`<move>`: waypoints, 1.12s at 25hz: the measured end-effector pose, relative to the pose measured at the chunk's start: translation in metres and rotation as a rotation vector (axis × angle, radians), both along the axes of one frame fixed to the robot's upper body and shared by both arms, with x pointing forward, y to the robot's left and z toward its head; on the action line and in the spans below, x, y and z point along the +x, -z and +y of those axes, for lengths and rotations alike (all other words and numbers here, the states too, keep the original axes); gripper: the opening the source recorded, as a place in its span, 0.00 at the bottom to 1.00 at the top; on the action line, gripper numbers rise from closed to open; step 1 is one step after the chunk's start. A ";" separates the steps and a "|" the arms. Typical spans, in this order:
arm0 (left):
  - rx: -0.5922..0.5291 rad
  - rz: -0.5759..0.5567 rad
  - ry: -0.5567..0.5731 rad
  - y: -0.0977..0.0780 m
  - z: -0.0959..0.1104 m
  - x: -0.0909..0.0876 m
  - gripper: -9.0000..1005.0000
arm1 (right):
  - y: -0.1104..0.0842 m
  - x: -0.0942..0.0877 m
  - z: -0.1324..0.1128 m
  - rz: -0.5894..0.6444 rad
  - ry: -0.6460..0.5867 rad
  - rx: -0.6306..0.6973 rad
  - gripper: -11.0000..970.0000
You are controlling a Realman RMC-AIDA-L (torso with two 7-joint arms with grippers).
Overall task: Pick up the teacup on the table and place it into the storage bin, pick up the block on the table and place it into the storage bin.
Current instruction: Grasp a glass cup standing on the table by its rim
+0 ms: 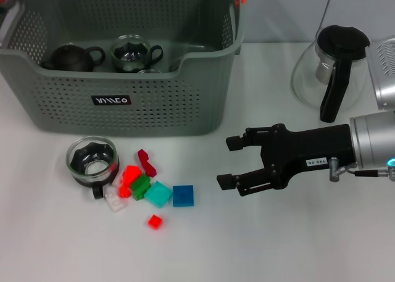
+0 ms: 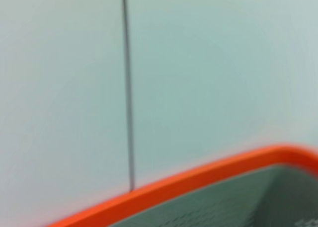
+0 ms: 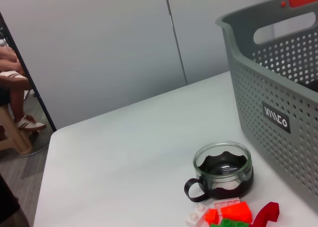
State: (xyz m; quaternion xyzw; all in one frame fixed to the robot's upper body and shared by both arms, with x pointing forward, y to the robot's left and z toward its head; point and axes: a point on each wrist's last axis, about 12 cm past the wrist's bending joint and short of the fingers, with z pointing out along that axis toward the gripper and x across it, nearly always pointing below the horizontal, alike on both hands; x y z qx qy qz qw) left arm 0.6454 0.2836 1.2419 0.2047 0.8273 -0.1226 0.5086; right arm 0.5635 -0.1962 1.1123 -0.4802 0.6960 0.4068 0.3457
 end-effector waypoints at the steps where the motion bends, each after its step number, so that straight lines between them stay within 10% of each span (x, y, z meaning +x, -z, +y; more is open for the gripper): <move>1: -0.016 -0.010 0.022 -0.004 0.002 -0.007 0.81 | 0.000 0.000 0.000 0.000 0.000 0.000 0.94; 5: -0.056 -0.083 0.299 -0.016 0.001 -0.062 0.80 | -0.001 0.001 -0.001 0.000 0.007 0.005 0.94; 12: 0.078 -0.139 0.663 0.010 0.009 -0.134 0.80 | -0.002 0.003 -0.001 0.001 0.020 0.020 0.94; 28: 0.526 0.088 0.760 0.078 0.031 -0.139 0.80 | 0.010 -0.001 0.011 0.083 0.047 0.049 0.94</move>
